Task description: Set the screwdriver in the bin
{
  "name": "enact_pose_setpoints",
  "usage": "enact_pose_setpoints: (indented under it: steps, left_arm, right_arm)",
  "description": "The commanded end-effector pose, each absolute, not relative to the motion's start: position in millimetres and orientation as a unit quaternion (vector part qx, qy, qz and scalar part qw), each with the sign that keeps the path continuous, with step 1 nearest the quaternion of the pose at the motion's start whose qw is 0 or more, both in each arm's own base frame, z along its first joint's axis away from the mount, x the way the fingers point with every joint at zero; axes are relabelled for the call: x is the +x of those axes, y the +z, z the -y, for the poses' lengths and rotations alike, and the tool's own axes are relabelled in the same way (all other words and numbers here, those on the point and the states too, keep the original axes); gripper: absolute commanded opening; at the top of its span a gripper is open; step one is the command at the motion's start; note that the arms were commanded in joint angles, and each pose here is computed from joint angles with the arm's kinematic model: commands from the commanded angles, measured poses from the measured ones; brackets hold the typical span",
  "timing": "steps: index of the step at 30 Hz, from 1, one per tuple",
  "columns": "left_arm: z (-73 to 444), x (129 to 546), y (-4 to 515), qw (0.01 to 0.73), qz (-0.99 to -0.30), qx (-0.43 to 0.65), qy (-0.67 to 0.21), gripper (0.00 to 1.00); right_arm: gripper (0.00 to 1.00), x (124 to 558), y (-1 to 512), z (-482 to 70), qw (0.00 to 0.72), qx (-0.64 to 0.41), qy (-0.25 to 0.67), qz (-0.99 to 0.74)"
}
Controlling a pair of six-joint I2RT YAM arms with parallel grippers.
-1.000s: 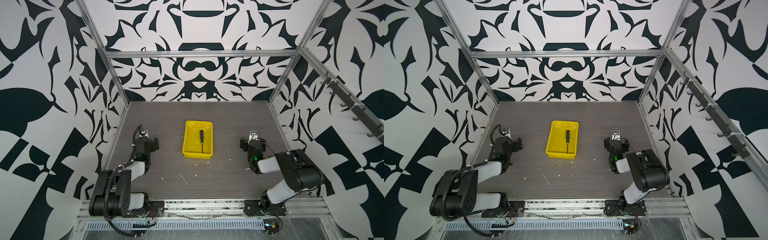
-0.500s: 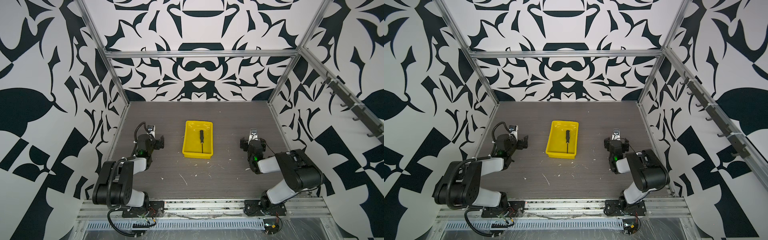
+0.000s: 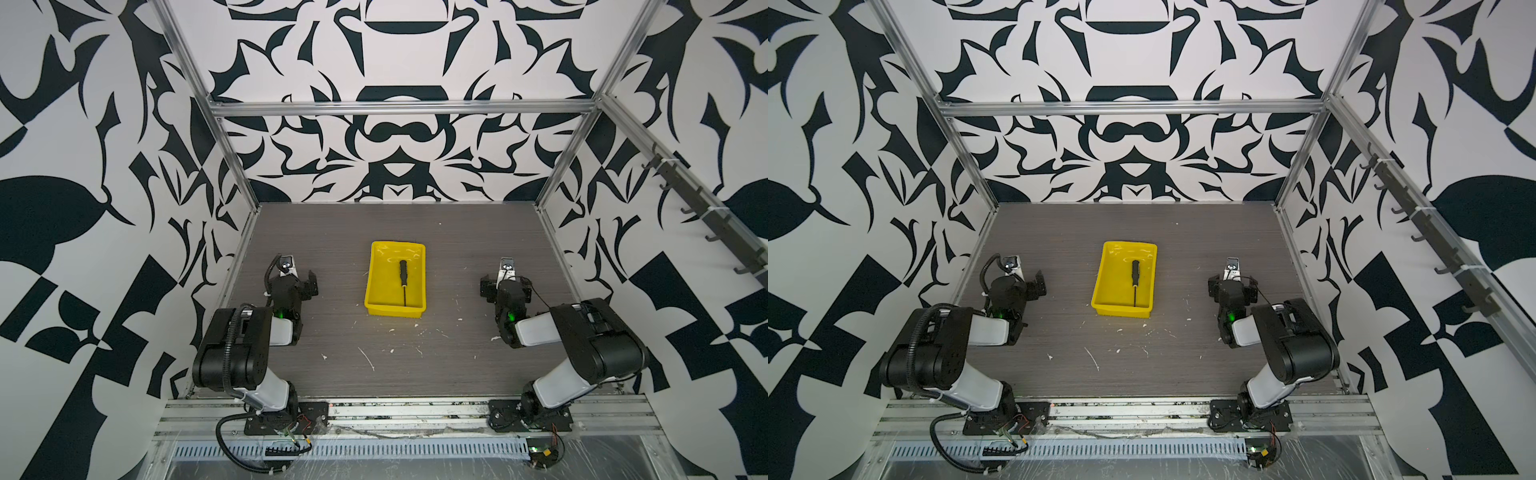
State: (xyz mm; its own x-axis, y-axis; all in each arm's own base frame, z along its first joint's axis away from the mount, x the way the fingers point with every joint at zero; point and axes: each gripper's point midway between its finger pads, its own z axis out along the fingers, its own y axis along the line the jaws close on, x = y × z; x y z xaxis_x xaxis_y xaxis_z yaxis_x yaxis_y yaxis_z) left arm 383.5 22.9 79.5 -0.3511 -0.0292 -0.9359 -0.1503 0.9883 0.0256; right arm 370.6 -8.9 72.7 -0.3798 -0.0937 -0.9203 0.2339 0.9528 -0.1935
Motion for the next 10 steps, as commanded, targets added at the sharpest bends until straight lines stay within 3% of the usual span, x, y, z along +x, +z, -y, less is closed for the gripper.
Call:
enact_pose_setpoints:
  steps: [1, 10]
  left_arm:
    - [-24.2, 389.4, 91.7, 0.584, -0.808, -0.062, 0.049, 0.99]
    - [-24.1, 389.6, 92.0, 0.584, -0.808, -0.062, 0.048, 0.99]
  right_arm:
    - [1.00, 377.1, 88.5, 10.5, 0.576, 0.060, -0.145, -0.802]
    - [1.00, 381.1, 84.9, 6.5, 0.572, 0.046, -0.102, -0.812]
